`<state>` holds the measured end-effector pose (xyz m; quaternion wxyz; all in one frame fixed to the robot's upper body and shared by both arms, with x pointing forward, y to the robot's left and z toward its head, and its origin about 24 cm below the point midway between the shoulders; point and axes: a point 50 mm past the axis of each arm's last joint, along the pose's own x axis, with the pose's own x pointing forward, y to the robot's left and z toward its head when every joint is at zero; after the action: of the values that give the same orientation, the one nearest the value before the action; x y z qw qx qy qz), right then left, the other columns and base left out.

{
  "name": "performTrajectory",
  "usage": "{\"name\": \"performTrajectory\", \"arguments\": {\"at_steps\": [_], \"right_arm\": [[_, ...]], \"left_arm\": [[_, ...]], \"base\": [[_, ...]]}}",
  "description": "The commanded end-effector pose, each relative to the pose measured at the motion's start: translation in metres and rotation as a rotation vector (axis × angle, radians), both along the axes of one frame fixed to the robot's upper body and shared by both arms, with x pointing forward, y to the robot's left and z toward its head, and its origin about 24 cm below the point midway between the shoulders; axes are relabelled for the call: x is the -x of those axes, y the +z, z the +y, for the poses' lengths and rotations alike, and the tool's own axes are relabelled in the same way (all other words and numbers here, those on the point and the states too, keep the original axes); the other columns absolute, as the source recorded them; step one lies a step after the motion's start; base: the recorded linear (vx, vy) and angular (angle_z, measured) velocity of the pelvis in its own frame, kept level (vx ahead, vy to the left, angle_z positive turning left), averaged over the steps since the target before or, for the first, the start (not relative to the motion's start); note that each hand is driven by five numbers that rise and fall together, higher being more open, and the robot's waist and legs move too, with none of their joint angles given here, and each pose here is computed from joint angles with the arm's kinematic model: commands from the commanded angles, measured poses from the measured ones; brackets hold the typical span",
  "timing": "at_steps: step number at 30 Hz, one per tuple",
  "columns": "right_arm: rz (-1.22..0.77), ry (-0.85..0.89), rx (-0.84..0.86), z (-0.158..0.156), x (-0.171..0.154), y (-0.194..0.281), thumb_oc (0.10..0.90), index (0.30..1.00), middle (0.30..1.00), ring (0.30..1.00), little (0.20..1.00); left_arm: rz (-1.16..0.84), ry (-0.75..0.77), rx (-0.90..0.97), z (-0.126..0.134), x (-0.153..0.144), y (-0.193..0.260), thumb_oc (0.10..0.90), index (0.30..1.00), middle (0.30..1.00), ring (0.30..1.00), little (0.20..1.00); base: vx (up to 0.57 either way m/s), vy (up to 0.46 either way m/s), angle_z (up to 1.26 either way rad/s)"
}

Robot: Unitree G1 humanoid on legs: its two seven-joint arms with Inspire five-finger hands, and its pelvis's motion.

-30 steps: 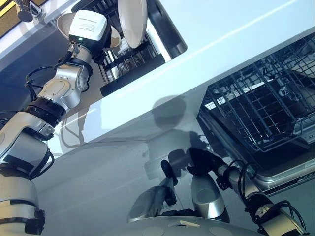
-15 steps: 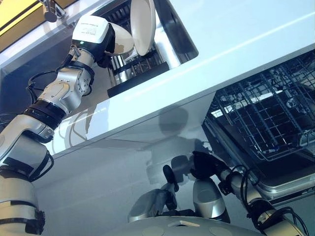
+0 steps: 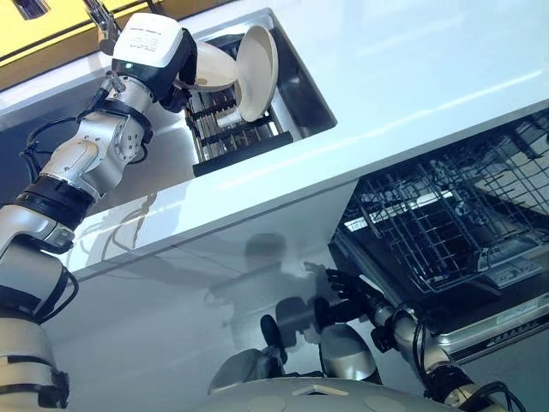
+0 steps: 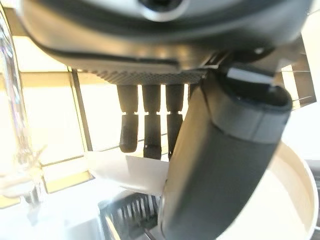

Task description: Pick up plates and place into dishwasher.

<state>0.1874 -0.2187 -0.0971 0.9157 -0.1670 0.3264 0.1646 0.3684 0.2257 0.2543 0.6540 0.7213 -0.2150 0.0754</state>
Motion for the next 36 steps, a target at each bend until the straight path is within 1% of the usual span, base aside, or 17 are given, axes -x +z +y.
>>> {"name": "performTrajectory", "arguments": {"at_steps": [1, 7, 12, 14, 17, 23, 26, 31, 36], "right_arm": [[-0.076, 0.028, -0.079, 0.013, 0.009, 0.007, 0.8, 0.9, 0.9, 0.9, 0.9], [-0.119, 0.017, -0.089, 0.014, 0.004, 0.013, 0.8, 0.9, 0.9, 0.9, 0.9], [-0.247, 0.063, -0.073, 0.015, -0.007, 0.035, 0.8, 0.9, 0.9, 0.9, 0.9], [-0.265, 0.064, -0.071, 0.013, -0.008, 0.039, 0.8, 0.9, 0.9, 0.9, 0.9], [-0.413, 0.067, -0.007, 0.0, -0.014, 0.064, 0.8, 0.9, 0.9, 0.9, 0.9], [-0.592, 0.034, 0.035, -0.022, -0.024, 0.104, 0.8, 0.9, 0.9, 0.9, 0.9], [-0.629, 0.029, 0.02, -0.03, -0.026, 0.116, 0.8, 0.9, 0.9, 0.9, 0.9], [-0.745, 0.019, 0.056, -0.047, -0.027, 0.144, 0.8, 0.9, 0.9, 0.9, 0.9], [-0.835, -0.02, 0.072, -0.056, -0.027, 0.163, 0.8, 0.9, 0.9, 0.9, 0.9]], "left_arm": [[-0.188, 0.066, 0.038, 0.03, 0.012, 0.04, 0.1, 0.3, 0.3, 0.3, 0.2], [-0.205, 0.046, 0.053, 0.033, 0.015, 0.043, 0.1, 0.3, 0.3, 0.3, 0.2], [-0.235, 0.018, 0.106, 0.039, 0.019, 0.042, 0.1, 0.3, 0.3, 0.3, 0.2], [-0.236, 0.016, 0.112, 0.041, 0.02, 0.042, 0.1, 0.3, 0.3, 0.3, 0.2], [-0.248, -0.007, 0.16, 0.05, 0.028, 0.037, 0.1, 0.3, 0.3, 0.3, 0.2], [-0.278, -0.034, 0.18, 0.057, 0.04, 0.037, 0.1, 0.3, 0.3, 0.3, 0.2], [-0.293, -0.046, 0.188, 0.06, 0.045, 0.038, 0.1, 0.3, 0.3, 0.3, 0.2], [-0.34, -0.074, 0.2, 0.063, 0.054, 0.045, 0.1, 0.3, 0.3, 0.3, 0.2], [-0.378, -0.075, 0.218, 0.067, 0.062, 0.053, 0.1, 0.3, 0.3, 0.3, 0.2]], "base": [[-0.01, 0.003, -0.05], [-0.01, 0.004, -0.01], [-0.05, 0.009, -0.01], [-0.02, 0.001, -0.02], [-0.06, 0.005, -0.07], [-0.03, 0.011, -0.08], [0.0, 0.007, -0.01], [0.0, 0.0, 0.0], [0.0, 0.023, -0.09]]}}
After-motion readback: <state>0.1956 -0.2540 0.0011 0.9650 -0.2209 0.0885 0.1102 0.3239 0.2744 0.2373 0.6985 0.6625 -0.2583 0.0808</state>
